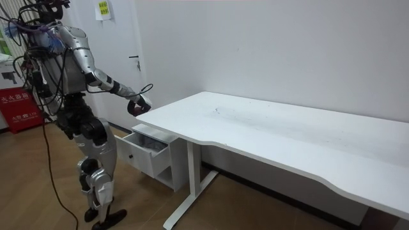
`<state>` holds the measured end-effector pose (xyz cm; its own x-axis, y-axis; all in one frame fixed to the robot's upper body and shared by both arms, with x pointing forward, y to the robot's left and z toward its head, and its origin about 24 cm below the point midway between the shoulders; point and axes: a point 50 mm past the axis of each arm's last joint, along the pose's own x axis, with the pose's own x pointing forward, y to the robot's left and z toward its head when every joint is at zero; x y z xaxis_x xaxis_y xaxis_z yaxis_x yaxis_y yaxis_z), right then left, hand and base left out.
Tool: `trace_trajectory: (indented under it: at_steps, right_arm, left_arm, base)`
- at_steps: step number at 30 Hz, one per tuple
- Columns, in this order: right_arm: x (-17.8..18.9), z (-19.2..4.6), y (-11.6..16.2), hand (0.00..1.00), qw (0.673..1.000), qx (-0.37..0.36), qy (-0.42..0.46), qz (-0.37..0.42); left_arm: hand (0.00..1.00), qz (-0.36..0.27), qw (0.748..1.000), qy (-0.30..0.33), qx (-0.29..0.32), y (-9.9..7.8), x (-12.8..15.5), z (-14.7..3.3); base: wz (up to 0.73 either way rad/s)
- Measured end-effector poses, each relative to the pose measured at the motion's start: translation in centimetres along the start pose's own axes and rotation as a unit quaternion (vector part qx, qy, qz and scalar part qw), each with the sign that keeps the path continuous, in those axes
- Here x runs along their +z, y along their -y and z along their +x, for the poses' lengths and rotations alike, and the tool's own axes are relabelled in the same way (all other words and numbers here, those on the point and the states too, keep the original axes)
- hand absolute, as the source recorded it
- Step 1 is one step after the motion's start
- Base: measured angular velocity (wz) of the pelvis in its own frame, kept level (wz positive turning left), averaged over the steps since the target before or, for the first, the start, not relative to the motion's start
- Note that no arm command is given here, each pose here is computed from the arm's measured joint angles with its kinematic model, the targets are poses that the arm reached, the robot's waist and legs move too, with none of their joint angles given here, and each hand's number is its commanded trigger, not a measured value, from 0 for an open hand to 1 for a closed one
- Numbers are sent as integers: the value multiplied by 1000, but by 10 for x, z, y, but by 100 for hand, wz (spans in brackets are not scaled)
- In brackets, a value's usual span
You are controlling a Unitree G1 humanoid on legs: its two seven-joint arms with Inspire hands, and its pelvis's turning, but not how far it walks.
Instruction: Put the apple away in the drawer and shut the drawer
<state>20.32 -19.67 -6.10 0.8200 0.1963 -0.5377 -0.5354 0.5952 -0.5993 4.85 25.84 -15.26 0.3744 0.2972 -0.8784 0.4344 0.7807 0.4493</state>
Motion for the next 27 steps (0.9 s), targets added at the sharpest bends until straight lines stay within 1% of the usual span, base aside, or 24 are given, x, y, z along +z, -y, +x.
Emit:
trace_trajectory:
  at_steps: [1, 2, 3, 4, 8, 15, 27]
  right_arm:
    - [0, 0, 0, 77, 1000, 2, -1, -2]
    - [0, 0, -1, 21, 1000, 5, -2, -8]
    - [0, 0, -1, 2, 1000, 6, -2, -13]
    - [0, 0, -2, 0, 1000, 7, -2, -13]
    - [-2, 0, -4, 0, 1000, 12, -6, -12]
    - [-12, -1, -22, 0, 999, 41, -33, -15]
    - [-11, -2, -29, 0, 998, 49, -31, -12]
  left_arm:
    - [0, 0, 1000, 0, 0, 0, 0, 0]
    - [0, 0, 1000, 1, 0, 0, 1, 0]
    - [0, 0, 1000, 2, 1, 0, 1, 0]
    - [0, 0, 1000, 3, 1, -1, 2, 1]
    - [0, 2, 1000, 7, 2, -1, 5, 1]
    - [0, 1, 1000, 11, -3, 5, 8, 1]
    - [0, 2, 1000, 13, -6, 6, 8, 0]
  base:
    - [0]
    - [0]
    - [0]
    - [0]
    - [0]
    - [0]
    - [2]
